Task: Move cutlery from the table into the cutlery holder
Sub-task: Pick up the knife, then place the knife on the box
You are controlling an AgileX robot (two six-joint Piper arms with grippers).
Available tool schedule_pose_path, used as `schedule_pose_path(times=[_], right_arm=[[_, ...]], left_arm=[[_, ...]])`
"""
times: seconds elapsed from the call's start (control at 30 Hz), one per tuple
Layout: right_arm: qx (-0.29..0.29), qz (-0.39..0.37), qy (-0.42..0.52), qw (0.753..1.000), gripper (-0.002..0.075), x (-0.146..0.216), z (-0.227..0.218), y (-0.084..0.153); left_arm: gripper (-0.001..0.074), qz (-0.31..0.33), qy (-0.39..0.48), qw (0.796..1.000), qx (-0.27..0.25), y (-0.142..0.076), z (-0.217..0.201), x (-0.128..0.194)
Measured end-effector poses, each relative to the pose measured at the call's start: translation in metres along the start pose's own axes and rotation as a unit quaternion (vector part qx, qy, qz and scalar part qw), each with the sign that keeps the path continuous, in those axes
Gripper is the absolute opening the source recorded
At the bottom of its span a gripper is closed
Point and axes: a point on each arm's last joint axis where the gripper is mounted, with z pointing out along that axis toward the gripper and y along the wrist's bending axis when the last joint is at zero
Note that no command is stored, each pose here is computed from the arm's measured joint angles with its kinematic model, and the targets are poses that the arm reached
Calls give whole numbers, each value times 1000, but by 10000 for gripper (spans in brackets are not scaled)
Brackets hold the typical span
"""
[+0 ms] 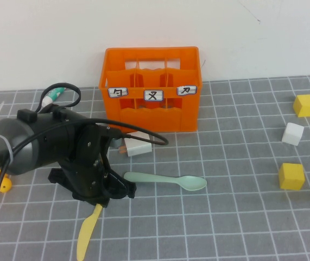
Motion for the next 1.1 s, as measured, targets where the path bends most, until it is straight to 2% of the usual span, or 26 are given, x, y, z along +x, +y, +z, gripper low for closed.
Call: schedule_pose_path(times=[0.27, 0.53, 0.67, 0.77, 0.97, 1.1], right_arm=[[1, -3, 0, 1000, -3, 0, 0, 0], [1, -7, 0, 1000, -3, 0, 0, 0], [2, -11, -1, 1000, -3, 0, 0, 0], [3, -16, -1, 1000, -3, 0, 0, 0], [3, -24, -2, 1000, -3, 0, 0, -1], [3, -25, -2, 1000, -3, 0, 0, -1]], left_arm=[[106, -2, -26, 1000, 9, 0, -15, -1], [106, -22, -111, 992, 58, 4, -85, 7], [106, -28, -180, 979, 91, 5, -120, 12], [106, -29, -278, 952, 125, 5, -146, 6], [106, -35, -484, 853, 193, 0, -184, -19], [106, -27, -568, 794, 214, -6, -184, -36]])
